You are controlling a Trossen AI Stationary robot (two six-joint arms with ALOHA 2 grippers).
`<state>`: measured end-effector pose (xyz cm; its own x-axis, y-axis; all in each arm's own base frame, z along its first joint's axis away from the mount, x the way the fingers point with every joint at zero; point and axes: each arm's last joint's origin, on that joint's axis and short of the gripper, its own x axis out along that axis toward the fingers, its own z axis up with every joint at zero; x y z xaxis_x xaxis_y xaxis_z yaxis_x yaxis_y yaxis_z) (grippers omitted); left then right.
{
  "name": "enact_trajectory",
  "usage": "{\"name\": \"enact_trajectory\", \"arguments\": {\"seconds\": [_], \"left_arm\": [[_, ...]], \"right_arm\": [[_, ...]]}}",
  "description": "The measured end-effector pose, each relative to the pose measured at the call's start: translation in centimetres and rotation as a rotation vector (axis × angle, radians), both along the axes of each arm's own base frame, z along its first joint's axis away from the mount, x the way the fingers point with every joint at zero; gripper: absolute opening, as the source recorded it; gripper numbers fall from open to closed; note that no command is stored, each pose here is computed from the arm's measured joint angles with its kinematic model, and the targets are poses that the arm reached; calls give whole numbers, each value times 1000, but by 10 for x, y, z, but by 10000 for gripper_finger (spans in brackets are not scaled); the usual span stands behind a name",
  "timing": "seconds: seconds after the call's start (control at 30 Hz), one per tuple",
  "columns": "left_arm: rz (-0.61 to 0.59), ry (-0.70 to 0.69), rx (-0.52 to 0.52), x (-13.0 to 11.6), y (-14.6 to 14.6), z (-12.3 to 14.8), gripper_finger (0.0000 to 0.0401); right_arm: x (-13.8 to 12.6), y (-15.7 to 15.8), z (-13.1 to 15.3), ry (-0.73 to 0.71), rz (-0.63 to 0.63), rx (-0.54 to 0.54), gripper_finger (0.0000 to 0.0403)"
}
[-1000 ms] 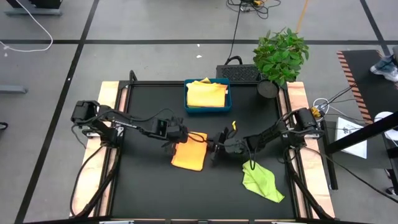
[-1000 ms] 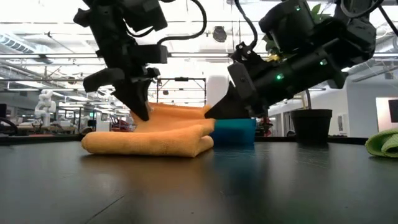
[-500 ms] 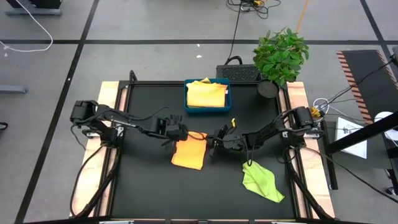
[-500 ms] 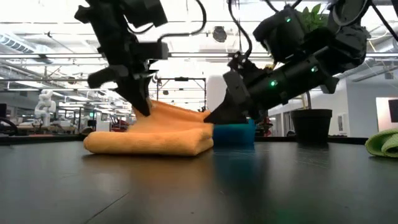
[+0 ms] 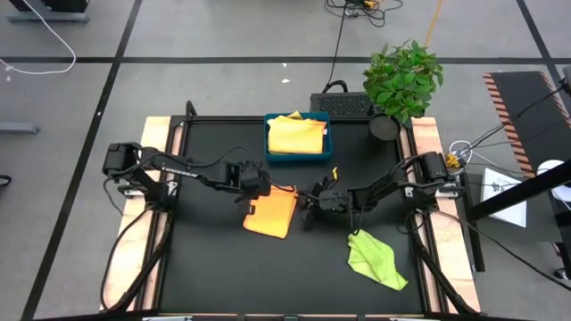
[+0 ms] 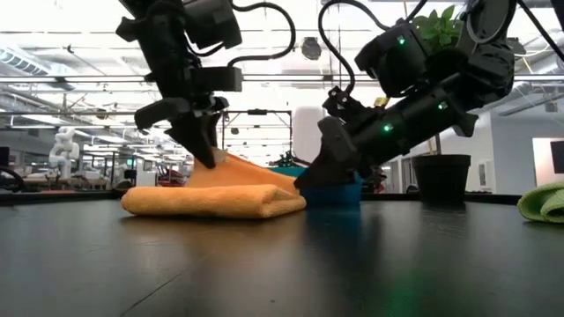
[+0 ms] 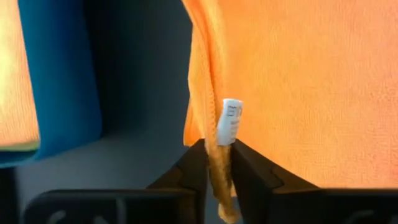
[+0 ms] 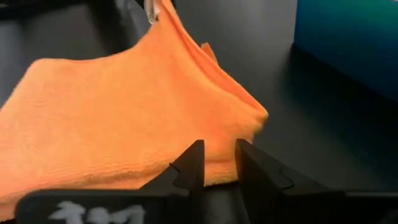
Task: Fold microfiber towels
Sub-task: Fold the orange microfiber towel, then stack the orange microfiber towel on top of the orange microfiber towel in the bin
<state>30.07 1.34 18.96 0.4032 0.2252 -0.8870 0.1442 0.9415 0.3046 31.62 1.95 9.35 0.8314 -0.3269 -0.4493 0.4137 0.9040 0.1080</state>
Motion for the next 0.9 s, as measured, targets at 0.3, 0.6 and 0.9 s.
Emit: {"name": "enact_trajectory", "arguments": {"seconds": [0.3,0.6,0.9], "left_arm": [[69,-18,159,-12,-3,19,140],[66,-204,-39,-30,-31,47,147],[-59,-368,-117,-39,-68,25,147]], "right_arm": [[-6,5,13,62,38,-42,90],[-14,7,38,-8,45,-79,91],[-19,24,35,-27,108,-84,91]]}}
